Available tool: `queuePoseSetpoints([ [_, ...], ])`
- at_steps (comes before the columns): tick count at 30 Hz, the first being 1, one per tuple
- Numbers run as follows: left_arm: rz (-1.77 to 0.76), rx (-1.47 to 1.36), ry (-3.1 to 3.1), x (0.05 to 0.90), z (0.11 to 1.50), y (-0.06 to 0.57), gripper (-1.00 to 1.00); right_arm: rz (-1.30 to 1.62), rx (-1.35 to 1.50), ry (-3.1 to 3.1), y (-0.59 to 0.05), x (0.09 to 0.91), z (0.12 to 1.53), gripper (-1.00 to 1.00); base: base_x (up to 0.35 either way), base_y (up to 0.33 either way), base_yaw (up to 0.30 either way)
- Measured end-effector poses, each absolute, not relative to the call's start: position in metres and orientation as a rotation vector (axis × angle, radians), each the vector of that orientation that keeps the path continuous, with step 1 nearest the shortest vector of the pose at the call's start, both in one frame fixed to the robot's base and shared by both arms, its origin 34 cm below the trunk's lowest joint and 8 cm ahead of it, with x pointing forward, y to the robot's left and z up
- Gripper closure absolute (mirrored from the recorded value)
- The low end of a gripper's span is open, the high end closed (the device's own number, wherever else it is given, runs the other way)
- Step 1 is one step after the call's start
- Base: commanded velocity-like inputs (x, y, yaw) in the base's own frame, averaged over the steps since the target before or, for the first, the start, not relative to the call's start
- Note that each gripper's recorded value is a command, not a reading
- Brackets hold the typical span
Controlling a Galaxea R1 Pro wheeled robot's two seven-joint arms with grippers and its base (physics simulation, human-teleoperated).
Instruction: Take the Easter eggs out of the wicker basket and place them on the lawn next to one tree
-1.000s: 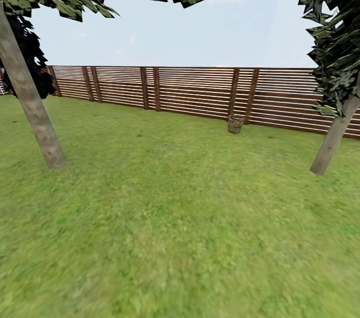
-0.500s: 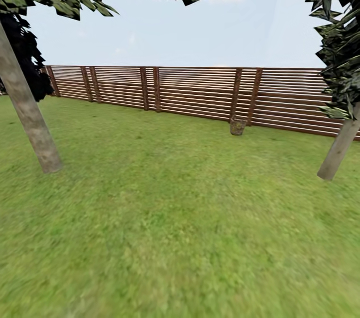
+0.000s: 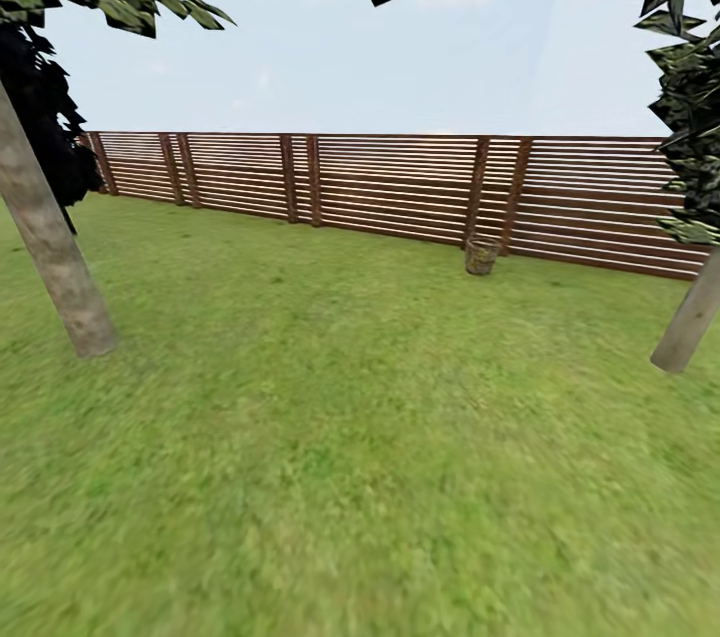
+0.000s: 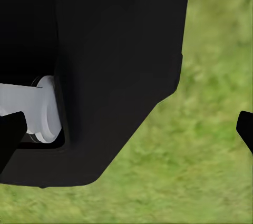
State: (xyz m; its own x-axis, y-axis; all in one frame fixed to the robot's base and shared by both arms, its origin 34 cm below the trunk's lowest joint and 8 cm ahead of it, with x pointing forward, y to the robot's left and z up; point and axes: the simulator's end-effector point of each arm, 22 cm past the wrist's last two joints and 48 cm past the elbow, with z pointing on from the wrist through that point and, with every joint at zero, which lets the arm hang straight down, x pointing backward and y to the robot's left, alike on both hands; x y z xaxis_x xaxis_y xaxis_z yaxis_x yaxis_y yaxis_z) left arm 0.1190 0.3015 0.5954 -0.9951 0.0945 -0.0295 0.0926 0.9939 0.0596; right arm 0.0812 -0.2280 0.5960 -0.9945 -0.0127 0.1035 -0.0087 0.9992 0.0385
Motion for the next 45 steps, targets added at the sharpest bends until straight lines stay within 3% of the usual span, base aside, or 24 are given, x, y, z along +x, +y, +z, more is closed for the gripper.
queuePoseSetpoints([
  [45, 0.090, 0.146, 3.104, 0.1191, 0.5954, 0.3015, -1.00, -0.058, 0.016, -3.037, -0.2277, 0.0812, 0.5960, -1.00, 0.329, 0.066, 0.000],
])
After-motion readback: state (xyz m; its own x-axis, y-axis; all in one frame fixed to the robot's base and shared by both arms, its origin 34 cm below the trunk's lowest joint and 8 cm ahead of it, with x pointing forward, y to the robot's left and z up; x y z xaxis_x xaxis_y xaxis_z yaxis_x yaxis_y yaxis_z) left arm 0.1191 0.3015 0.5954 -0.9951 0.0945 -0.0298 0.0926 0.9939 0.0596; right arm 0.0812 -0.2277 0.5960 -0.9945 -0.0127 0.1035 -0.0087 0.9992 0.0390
